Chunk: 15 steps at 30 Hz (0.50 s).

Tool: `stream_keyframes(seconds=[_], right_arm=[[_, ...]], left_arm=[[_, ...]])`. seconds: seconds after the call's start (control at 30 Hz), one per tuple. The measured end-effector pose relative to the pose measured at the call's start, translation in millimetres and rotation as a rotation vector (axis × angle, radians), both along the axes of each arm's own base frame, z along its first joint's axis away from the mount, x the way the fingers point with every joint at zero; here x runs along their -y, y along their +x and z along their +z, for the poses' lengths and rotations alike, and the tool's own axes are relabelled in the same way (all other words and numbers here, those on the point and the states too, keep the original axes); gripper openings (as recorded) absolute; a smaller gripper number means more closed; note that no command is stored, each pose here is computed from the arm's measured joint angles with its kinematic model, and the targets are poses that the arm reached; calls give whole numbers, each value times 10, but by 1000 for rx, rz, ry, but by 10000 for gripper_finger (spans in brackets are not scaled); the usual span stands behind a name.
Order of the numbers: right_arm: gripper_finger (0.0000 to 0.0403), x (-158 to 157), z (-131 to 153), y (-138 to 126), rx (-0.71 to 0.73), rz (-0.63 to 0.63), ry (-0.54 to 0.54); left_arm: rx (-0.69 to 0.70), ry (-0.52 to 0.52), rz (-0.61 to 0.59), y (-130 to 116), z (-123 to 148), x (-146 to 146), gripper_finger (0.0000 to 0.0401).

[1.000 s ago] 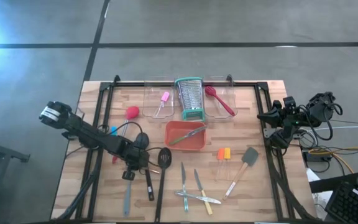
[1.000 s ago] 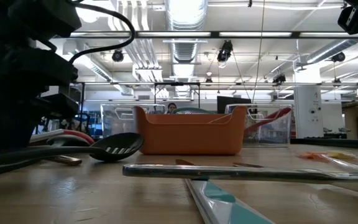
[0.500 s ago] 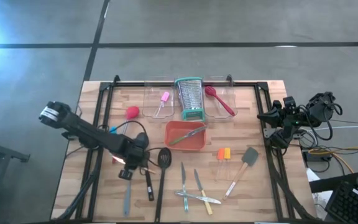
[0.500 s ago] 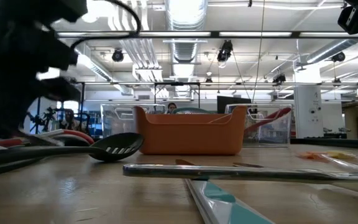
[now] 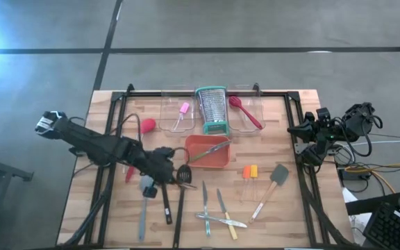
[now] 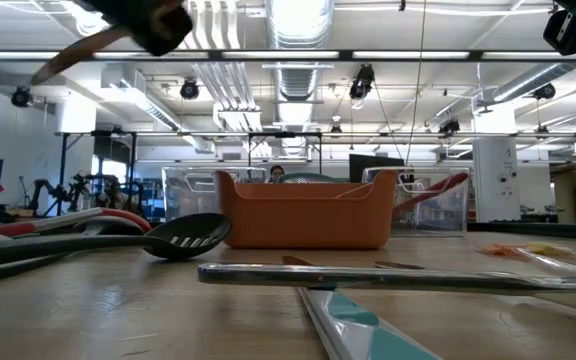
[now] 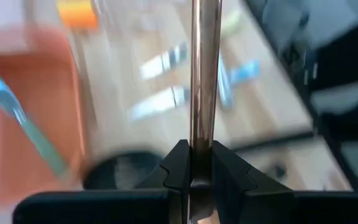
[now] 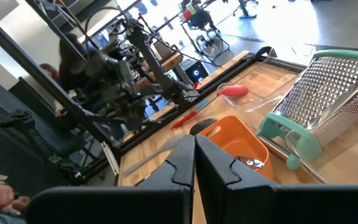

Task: Pick & Place Kitchen Items
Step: Put the gold knife into the orange bin

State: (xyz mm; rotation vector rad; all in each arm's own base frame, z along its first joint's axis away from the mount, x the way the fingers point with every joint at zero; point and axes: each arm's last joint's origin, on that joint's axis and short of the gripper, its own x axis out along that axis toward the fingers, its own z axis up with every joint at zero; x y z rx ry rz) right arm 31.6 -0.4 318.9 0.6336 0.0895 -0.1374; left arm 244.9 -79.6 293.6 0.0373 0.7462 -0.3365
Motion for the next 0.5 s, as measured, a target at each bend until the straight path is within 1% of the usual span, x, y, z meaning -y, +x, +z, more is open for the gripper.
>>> stream_keyframes(seconds=[0.2, 0.43, 0.5], right_arm=[[9, 0, 0, -1, 0, 0, 0], [9, 0, 1, 0, 1, -1, 0], [9, 10, 21, 2, 20, -41, -7]], left_arm=[[210, -64, 64, 197, 128, -108, 43], [349, -118, 126, 391, 182, -213, 43], [377, -139, 146, 430, 196, -243, 43]])
